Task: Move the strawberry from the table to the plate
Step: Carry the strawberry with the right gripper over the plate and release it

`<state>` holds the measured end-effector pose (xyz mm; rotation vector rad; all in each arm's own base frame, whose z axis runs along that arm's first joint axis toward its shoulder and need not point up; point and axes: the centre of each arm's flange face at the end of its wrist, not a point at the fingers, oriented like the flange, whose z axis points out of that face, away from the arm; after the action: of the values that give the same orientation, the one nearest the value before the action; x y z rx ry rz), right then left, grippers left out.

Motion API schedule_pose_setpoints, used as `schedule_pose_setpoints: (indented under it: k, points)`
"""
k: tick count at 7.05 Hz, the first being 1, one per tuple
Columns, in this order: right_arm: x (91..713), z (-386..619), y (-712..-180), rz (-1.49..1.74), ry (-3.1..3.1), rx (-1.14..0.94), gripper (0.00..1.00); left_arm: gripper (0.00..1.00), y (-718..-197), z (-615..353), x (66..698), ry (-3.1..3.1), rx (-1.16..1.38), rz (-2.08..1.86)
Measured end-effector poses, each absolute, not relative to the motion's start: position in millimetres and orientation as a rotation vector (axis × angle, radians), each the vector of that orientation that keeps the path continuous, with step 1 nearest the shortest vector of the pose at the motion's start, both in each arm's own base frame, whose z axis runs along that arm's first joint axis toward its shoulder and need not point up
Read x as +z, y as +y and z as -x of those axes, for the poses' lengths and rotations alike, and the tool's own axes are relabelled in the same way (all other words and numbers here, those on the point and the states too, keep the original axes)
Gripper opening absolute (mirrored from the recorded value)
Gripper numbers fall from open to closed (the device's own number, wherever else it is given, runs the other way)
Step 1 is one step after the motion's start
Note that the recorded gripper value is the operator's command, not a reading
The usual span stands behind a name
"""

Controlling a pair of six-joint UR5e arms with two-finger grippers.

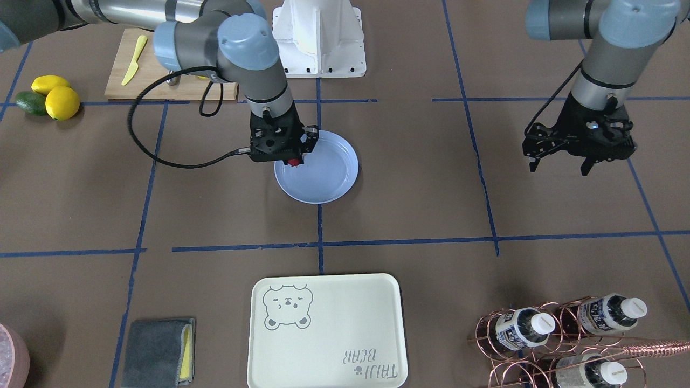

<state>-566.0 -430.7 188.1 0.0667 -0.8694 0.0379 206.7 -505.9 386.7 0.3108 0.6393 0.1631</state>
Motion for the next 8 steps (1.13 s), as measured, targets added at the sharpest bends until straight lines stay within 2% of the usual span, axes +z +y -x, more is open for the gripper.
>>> schedule_pose_setpoints:
  k: [4, 6, 7, 8]
  points:
    - [185.8, 622.5, -422.2, -0.067, -0.812, 0.024, 0.01, 1.00, -513.0, -151.4, 422.0, 0.610, 0.226, -0.312]
    - [193.7, 627.6, -423.8, -0.060, -0.795, 0.026, 0.31, 1.00, -514.8, -150.6, 428.3, 0.614, 0.228, -0.299]
    - [198.6, 630.1, -425.2, -0.056, -0.785, 0.027, 0.76, 1.00, -515.7, -150.9, 430.3, 0.614, 0.229, -0.299]
    - [202.2, 631.8, -424.8, -0.053, -0.780, 0.026, 0.90, 1.00, -516.8, -150.9, 432.1, 0.615, 0.229, -0.300]
